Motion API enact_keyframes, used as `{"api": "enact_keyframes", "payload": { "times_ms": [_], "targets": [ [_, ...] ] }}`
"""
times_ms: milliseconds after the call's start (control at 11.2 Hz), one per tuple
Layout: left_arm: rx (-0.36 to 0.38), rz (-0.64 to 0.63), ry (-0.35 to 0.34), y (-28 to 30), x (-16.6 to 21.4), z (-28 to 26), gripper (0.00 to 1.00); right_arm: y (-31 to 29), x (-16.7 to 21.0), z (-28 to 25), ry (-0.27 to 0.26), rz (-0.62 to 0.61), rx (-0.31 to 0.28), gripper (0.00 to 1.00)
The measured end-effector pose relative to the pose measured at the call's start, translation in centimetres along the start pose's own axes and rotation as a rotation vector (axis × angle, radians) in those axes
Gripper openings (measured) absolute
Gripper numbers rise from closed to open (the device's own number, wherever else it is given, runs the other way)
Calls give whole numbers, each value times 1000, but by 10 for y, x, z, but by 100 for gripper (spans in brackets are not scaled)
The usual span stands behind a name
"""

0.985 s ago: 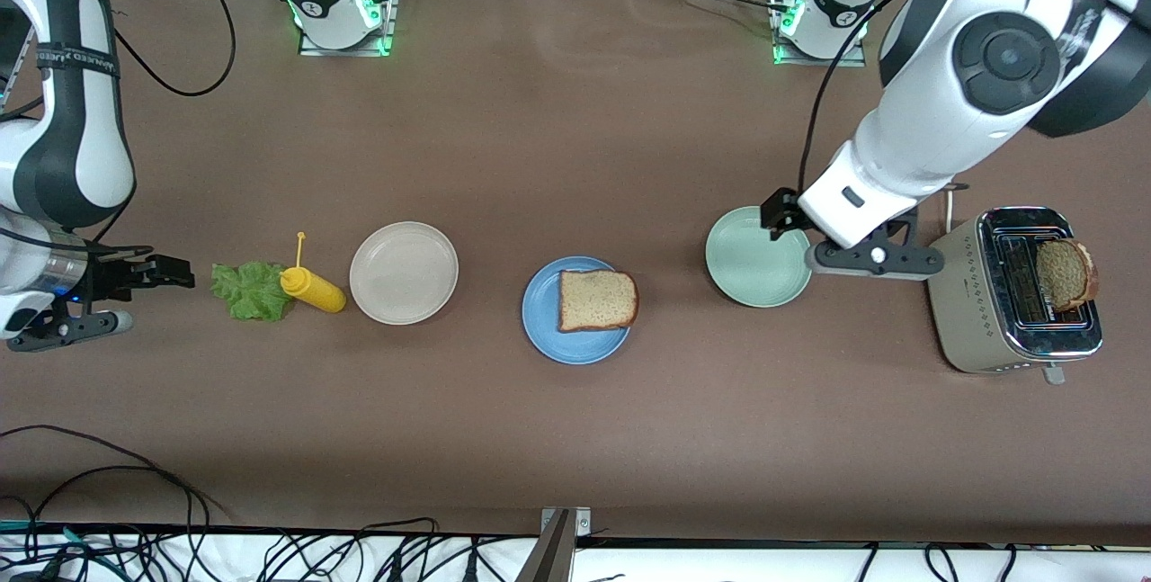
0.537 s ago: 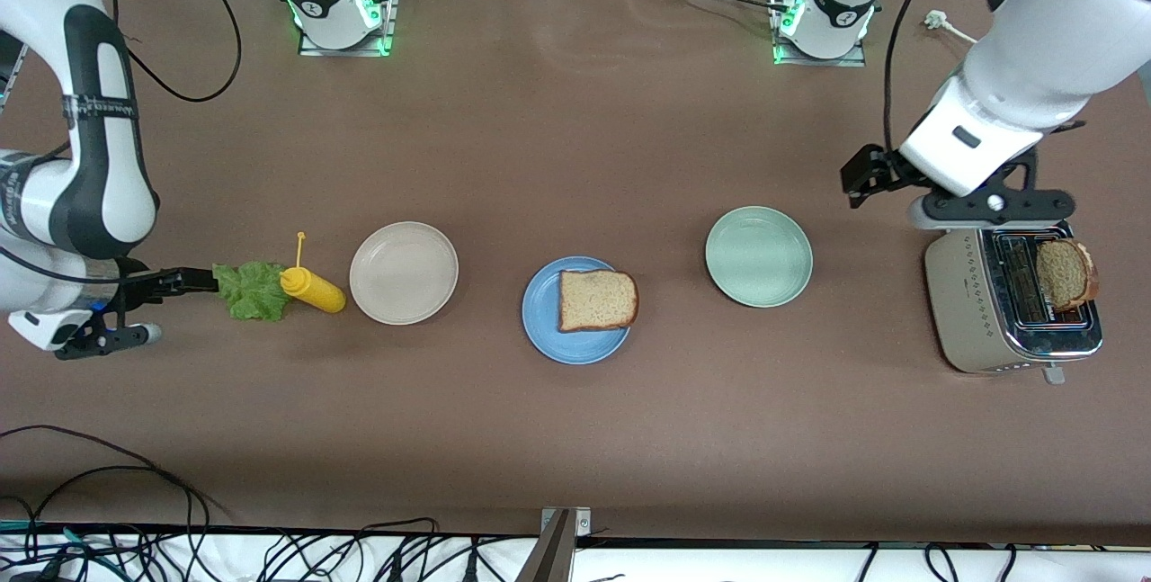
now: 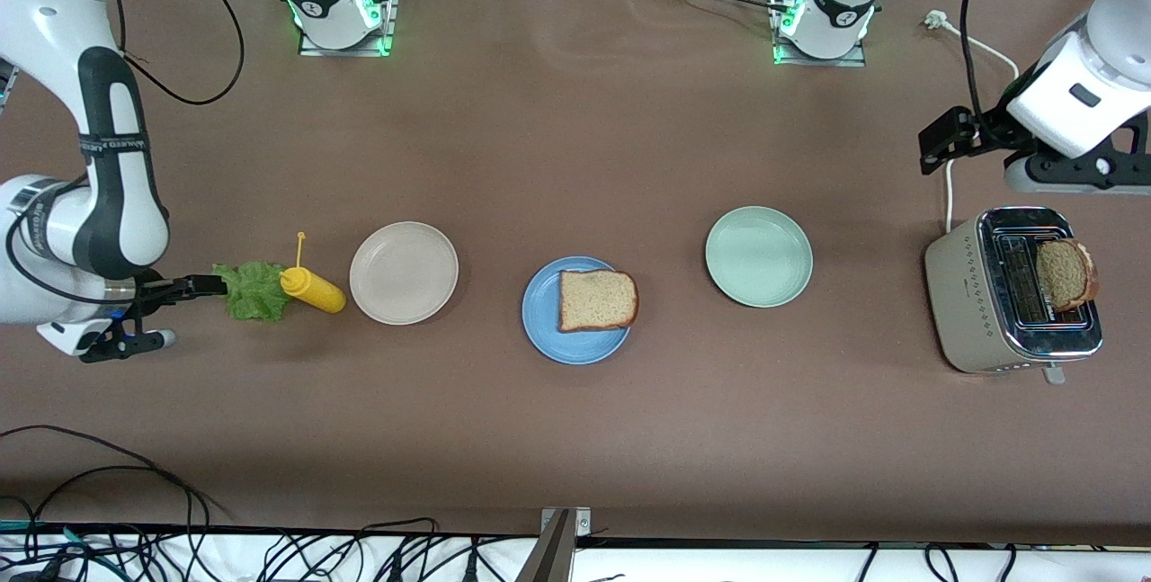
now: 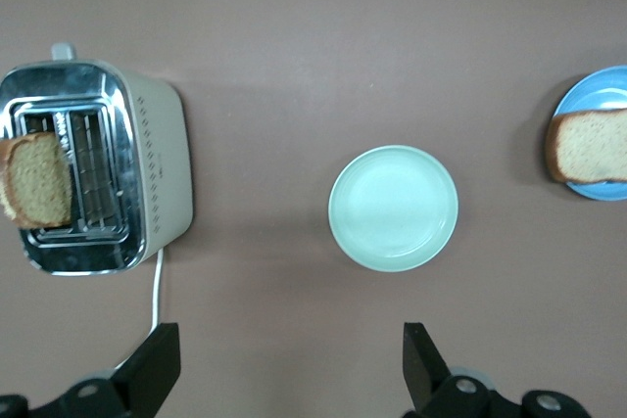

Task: Make sandwich in blue plate with both arms
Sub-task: 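Grasp the green lettuce leaf with the right gripper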

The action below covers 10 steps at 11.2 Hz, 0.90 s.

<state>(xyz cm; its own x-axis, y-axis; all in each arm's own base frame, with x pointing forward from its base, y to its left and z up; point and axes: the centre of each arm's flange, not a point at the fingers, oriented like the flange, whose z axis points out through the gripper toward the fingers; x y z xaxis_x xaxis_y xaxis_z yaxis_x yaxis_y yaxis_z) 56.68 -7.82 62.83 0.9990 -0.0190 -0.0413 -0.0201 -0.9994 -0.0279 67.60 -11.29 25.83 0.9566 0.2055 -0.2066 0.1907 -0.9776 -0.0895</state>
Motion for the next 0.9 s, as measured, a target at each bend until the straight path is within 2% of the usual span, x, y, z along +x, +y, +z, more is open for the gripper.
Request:
{"api": "enact_keyframes", "payload": {
  "times_ms": [358, 537, 716, 895],
  "targets": [
    [12, 44, -26, -36, -30, 4, 100, -14, 15, 45, -21, -32, 14, 100],
    [2, 50, -38, -46, -36, 10, 100, -14, 20, 47, 7, -46, 2, 100],
    [-2, 73, -39, -61, -34, 16, 100, -12, 22, 50, 21, -72, -6, 91],
    [-5, 73, -36, -72, -31, 21, 100, -11, 23, 55, 23, -77, -9, 91]
  ]
}}
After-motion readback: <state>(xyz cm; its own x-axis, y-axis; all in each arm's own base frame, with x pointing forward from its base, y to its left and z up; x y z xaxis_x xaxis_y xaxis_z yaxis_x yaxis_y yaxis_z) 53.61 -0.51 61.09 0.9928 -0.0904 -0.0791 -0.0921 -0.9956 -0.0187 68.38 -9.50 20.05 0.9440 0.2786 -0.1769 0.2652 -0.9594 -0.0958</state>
